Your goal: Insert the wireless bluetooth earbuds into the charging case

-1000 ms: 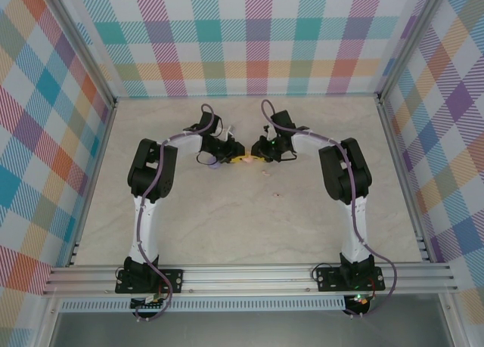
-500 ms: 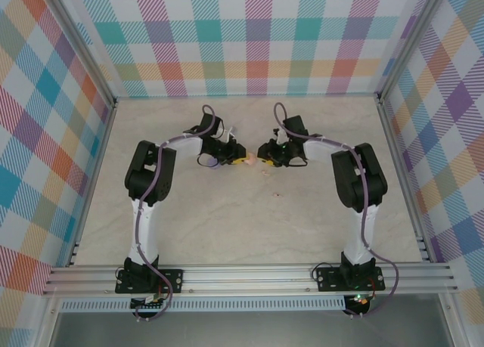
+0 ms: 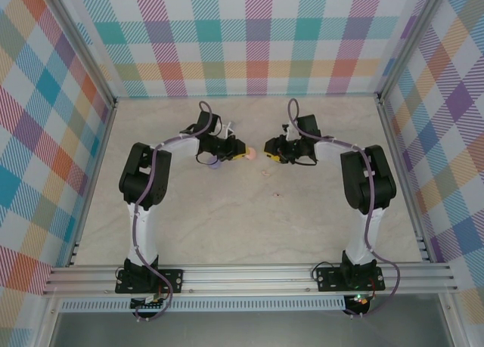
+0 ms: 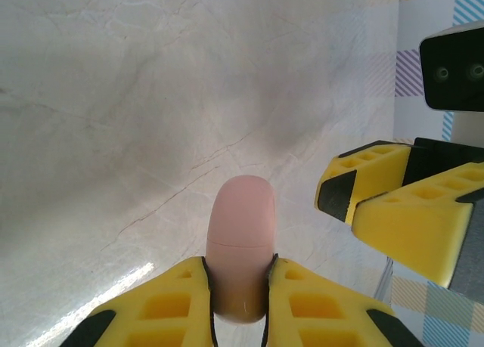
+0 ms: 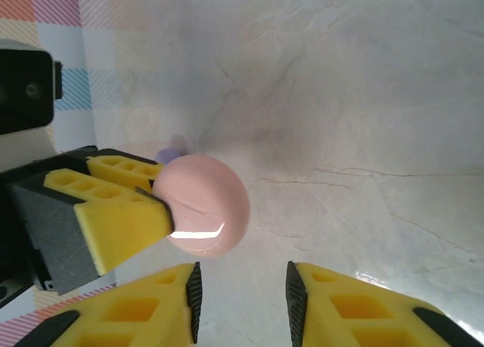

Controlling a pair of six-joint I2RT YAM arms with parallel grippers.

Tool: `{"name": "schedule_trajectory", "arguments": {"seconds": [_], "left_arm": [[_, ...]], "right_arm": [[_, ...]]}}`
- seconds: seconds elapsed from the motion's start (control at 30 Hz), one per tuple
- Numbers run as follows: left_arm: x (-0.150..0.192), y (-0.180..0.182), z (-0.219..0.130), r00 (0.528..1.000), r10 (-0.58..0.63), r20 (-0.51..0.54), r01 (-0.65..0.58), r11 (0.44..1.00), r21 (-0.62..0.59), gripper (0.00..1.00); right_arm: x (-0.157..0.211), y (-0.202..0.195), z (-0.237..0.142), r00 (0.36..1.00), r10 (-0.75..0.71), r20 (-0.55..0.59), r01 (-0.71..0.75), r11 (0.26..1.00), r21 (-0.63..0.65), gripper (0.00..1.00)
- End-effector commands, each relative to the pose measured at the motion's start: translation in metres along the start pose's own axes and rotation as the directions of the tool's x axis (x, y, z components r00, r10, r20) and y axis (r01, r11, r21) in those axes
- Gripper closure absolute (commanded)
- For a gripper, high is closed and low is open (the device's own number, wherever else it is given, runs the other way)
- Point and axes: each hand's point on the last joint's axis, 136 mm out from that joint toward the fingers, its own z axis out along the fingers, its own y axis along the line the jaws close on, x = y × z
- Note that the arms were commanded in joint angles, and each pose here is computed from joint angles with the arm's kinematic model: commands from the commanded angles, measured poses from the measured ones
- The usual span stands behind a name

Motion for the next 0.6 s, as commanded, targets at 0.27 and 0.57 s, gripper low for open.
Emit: {"name": "schedule_trajectory", "arguments": {"seconds": [0.27, 0.57], "left_arm": [[-0.005, -0.050, -0.028, 0.993, 0.095, 0.066, -0.101, 0.989, 0.107, 0.82], [0.002, -0.088, -0.058, 0.975, 0.185, 0.125, -0.205, 0.963, 0.175, 0.82]], "right_arm": [[0.008, 0.023, 0.004, 0.997, -0.059, -0.050, 0.050, 0.984, -0.170, 0.52], [0.012, 0.070, -0.021, 0.981, -0.194, -0.003, 0.180, 0.918, -0.354, 0.46]]}}
